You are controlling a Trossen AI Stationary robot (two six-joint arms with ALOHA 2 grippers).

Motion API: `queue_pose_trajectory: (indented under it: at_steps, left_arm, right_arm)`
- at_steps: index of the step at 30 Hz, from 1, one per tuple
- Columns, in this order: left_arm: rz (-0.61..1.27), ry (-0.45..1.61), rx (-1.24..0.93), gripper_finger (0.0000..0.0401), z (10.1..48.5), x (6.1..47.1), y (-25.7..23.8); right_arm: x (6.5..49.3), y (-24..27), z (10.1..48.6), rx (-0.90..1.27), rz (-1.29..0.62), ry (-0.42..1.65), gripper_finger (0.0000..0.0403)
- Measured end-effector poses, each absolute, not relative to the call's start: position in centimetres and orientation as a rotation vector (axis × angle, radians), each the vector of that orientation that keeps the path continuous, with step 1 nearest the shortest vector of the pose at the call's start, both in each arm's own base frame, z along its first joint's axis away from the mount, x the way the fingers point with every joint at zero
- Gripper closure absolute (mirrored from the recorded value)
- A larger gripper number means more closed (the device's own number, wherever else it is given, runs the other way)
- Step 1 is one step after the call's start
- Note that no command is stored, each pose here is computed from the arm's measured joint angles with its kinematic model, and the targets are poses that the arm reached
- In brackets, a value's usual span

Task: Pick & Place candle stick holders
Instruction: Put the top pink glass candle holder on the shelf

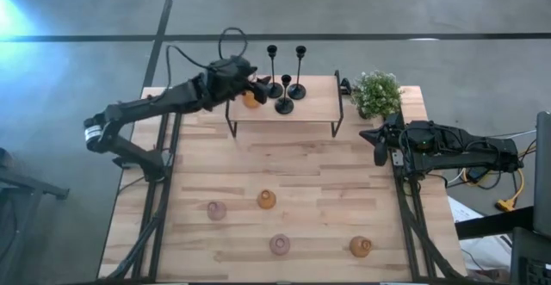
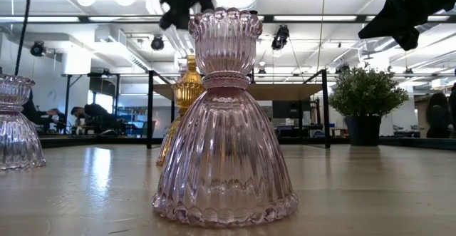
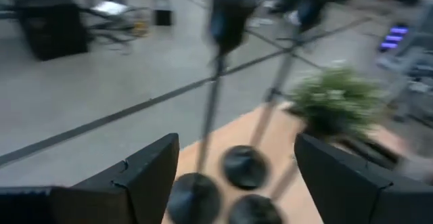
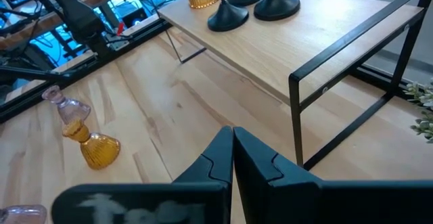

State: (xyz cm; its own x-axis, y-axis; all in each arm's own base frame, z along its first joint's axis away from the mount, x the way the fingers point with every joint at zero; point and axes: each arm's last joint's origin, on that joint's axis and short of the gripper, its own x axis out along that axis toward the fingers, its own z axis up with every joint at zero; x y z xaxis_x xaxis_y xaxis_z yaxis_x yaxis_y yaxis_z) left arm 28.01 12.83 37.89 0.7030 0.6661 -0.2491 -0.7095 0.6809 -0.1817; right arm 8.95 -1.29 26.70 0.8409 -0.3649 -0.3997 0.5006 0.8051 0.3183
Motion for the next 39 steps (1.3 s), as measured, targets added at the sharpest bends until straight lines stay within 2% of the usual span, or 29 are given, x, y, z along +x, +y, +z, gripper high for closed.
queue_pose_trajectory:
  at_steps: [7,12,16,22,24,31,39]
  left_arm:
    - [0.472,0.172,-0.245,0.0131,43.5,23.8,10.0]
    - [0.349,0.239,-0.252,0.0178,46.1,19.0,7.0]
    - [0.273,0.345,-0.309,0.0238,46.5,15.2,4.1]
    - [0.153,0.492,-0.538,0.0366,45.7,11.1,0.3]
    - [0.158,0.547,-0.602,0.0391,45.2,10.3,-0.6]
    - [0.154,0.889,-0.602,0.0398,42.4,9.9,-4.0]
    - [0.137,1.200,-0.507,0.0399,35.5,11.4,-8.5]
  right_arm:
    - [9.0,-1.3,26.7,0.430,-0.472,0.330,0.0394]
    - [9.0,-1.3,26.7,0.424,-0.471,0.332,0.0394]
    - [9.0,-1.3,26.7,0.417,-0.469,0.333,0.0394]
    - [9.0,-1.3,26.7,0.406,-0.468,0.335,0.0394]
    - [9.0,-1.3,26.7,0.386,-0.464,0.339,0.0394]
    - [9.0,-1.3,26.7,0.324,-0.453,0.353,0.0394]
    - [9.0,-1.3,26.7,0.303,-0.450,0.359,0.0394]
